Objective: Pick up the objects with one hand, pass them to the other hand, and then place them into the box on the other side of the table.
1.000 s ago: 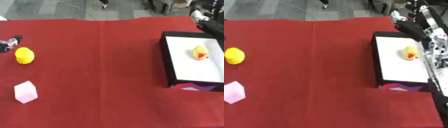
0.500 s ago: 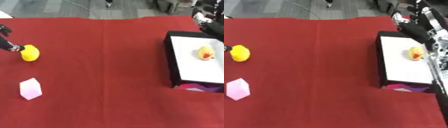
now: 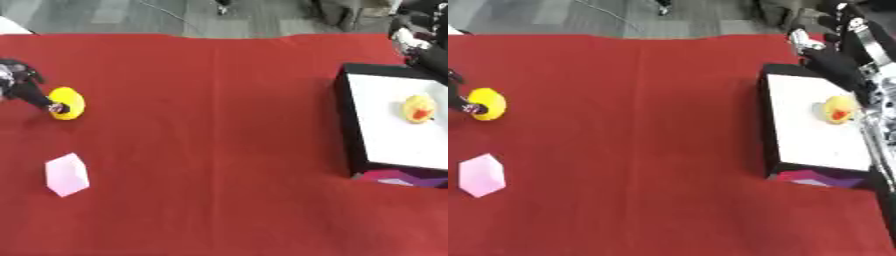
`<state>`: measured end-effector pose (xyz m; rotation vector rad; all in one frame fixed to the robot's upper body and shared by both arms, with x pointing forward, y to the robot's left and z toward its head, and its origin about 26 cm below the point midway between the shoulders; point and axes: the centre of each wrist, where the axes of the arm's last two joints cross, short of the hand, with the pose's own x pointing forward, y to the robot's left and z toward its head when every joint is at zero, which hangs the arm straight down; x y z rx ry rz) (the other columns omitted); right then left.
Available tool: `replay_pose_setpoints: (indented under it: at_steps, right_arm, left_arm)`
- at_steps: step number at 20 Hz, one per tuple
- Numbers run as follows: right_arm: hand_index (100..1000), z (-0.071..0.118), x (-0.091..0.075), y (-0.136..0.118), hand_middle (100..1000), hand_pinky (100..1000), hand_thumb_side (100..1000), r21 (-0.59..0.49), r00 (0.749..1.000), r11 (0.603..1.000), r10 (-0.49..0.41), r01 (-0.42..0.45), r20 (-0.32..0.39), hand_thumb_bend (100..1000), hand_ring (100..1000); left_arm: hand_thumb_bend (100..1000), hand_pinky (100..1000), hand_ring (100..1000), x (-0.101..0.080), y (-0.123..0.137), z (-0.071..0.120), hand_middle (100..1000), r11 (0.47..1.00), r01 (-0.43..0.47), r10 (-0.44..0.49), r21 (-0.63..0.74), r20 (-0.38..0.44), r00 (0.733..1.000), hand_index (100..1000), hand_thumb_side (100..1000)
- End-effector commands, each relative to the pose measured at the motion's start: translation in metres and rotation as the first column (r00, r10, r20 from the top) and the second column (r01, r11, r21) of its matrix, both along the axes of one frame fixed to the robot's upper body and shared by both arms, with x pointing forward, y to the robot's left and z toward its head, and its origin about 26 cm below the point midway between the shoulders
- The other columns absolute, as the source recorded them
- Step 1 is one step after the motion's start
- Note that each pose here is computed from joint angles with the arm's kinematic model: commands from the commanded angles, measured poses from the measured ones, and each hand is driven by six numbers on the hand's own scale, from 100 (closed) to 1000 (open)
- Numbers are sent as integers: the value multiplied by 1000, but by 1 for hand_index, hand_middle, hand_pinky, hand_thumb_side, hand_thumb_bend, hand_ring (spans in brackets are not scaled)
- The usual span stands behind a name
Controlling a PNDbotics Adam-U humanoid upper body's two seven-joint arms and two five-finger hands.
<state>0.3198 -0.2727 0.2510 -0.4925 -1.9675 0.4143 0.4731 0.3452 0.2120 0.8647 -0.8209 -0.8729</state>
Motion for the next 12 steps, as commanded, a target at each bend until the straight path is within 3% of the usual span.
replay_pose_setpoints:
  at_steps: [1, 4, 6, 10, 12]
  right_arm:
    - [1000, 8, -4, 0, 953, 996, 485, -11, 1000, 1000, 14, -14, 27, 100, 1000]
    - [1000, 8, -5, 1, 954, 1000, 486, -8, 1000, 1000, 18, -17, 24, 100, 1000]
    - [1000, 8, -5, 1, 954, 1000, 487, -7, 1000, 1000, 18, -18, 22, 100, 1000]
    - [1000, 7, -5, 1, 954, 1000, 487, -4, 1000, 1000, 20, -20, 20, 100, 1000]
    - [1000, 7, -5, 1, 953, 1000, 486, -4, 1000, 1000, 20, -20, 20, 100, 1000]
  left_arm:
    - [503, 867, 849, 4, 2, 9, 795, 999, -20, 19, 30, 25, 999, 879, 204]
    - [443, 861, 844, 6, -1, 5, 790, 999, -23, 22, 43, 23, 1000, 868, 187]
    - [355, 854, 839, 7, -3, 3, 784, 999, -22, 21, 45, 27, 999, 853, 181]
    - [100, 826, 810, 8, -6, 1, 745, 999, -26, 24, 31, 54, 998, 759, 172]
    - [100, 801, 779, 7, -6, 1, 707, 1000, -25, 24, 14, 70, 997, 715, 174]
